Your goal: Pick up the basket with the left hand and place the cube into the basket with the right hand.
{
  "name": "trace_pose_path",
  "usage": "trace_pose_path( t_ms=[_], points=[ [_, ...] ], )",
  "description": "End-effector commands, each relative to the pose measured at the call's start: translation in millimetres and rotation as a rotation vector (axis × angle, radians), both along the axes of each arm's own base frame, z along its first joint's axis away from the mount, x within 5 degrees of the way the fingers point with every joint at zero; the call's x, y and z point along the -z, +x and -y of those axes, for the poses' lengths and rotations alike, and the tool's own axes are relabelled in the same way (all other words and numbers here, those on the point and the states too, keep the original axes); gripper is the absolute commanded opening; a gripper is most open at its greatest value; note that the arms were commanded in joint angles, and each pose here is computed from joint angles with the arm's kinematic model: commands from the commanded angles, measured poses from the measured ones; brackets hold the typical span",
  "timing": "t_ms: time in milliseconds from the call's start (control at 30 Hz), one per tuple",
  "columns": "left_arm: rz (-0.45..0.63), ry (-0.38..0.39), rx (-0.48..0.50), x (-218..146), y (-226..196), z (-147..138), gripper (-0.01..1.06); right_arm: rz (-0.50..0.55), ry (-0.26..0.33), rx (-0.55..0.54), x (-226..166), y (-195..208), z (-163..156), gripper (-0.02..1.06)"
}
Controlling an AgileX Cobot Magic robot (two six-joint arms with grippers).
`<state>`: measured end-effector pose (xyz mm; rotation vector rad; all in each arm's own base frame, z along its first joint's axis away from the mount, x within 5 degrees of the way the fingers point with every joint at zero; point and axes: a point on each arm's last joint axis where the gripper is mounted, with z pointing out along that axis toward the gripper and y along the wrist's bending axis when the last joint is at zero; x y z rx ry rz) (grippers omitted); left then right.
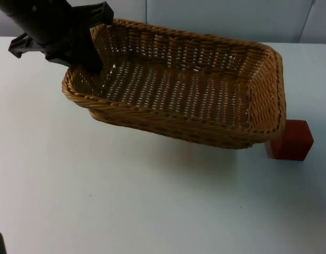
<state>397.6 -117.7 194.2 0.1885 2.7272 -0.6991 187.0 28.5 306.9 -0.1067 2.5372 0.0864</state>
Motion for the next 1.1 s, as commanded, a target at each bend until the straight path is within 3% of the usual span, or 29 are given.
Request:
trace_pose_path(
  t_ms=[0, 33, 233, 333, 367, 533, 567, 733, 1067],
  points=[
    [0.026, -0.039, -0.028, -12, 2, 1, 0.0, -0.053, 0.009, -0.012, 4, 13, -4, 0.0],
    [0.026, -0.039, -0.028, -12, 2, 1, 0.0, -0.126, 0.0, -0.012, 14, 27, -6, 0.0],
    [0.026, -0.039, -0.028, -12, 2, 1, 0.0, -0.288, -0.023, -0.012, 38, 50, -10, 0.05],
    [0.026, -0.039, -0.028, -12, 2, 1, 0.0, -0.324, -0.016, -0.002, 47, 56, -11, 0.19],
    [0.026, -0.039, -0.028, -12, 2, 1, 0.0, -0.324, -0.016, -0.002, 47, 56, -11, 0.19],
    [0.029, -0.039, -0.03, -12, 2, 1, 0.0, -0.273, 0.041, 0.124, 41, 62, -11, 0.53],
    [0.029, -0.039, -0.03, -12, 2, 1, 0.0, -0.273, 0.041, 0.124, 41, 62, -11, 0.53],
    [0.049, -0.036, -0.044, -12, 4, 1, 0.0, -0.242, 0.06, 0.255, 36, 66, -7, 0.77],
    [0.126, -0.025, -0.095, -14, 12, -2, 0.0, -0.288, 0.107, 0.334, 37, 62, -8, 0.78]
  ],
)
